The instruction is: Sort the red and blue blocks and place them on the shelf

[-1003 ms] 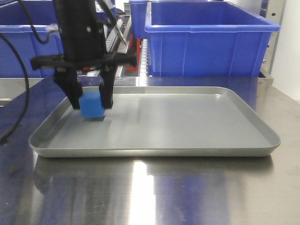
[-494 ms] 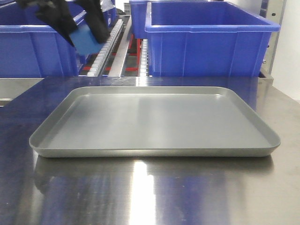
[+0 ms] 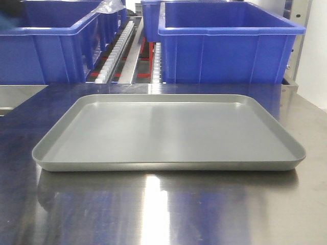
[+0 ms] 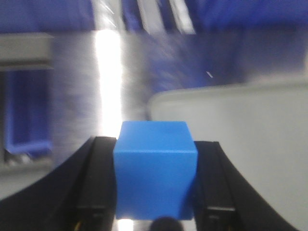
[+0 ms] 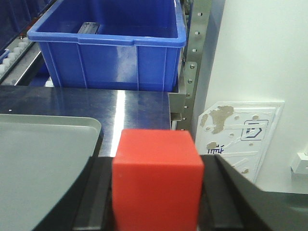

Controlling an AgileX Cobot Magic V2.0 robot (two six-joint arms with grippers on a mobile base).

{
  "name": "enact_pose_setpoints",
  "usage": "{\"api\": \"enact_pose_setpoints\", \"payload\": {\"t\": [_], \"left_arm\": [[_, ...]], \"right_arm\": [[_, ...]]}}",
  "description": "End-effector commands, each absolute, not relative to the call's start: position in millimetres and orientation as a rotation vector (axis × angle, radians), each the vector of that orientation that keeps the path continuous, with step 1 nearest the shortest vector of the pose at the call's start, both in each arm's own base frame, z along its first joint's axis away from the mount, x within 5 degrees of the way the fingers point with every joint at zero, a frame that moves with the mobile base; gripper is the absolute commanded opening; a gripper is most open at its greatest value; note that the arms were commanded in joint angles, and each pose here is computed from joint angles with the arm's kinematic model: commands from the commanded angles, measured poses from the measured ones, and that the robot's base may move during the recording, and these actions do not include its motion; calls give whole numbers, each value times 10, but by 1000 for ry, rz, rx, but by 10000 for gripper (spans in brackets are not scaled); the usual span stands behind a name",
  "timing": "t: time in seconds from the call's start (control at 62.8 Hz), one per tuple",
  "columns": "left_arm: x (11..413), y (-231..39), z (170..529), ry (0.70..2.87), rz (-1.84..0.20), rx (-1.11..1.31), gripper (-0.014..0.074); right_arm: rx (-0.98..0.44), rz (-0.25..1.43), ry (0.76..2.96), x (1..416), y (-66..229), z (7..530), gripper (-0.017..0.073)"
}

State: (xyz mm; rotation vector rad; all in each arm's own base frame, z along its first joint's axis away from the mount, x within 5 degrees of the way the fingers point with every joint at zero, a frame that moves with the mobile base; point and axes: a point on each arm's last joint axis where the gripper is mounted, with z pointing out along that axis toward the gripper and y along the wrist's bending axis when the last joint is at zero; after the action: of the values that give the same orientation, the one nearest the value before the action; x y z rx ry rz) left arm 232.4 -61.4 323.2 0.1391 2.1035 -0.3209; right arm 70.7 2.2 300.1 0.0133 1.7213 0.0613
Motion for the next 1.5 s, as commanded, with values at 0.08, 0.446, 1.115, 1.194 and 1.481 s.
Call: {"api": "enact_pose_setpoints", "payload": {"t": [0.08, 0.446, 1.115, 1.194, 1.481], "left_arm": [[1786, -339, 3374, 1765, -273, 22, 123], [919, -145, 3140, 1548, -129, 116, 123], [776, -104, 2877, 1481, -122, 86, 127], [779, -72, 2882, 1482, -89, 56, 127], [773, 8, 2939, 1472, 2, -13, 126]], "right_arm": [[11, 53, 1619, 711, 18, 3157, 57], [11, 53, 1619, 711, 18, 3157, 57], [11, 53, 1619, 711, 18, 3157, 57], [11, 53, 1619, 711, 18, 3157, 57], [11, 53, 1619, 711, 18, 3157, 57]]}}
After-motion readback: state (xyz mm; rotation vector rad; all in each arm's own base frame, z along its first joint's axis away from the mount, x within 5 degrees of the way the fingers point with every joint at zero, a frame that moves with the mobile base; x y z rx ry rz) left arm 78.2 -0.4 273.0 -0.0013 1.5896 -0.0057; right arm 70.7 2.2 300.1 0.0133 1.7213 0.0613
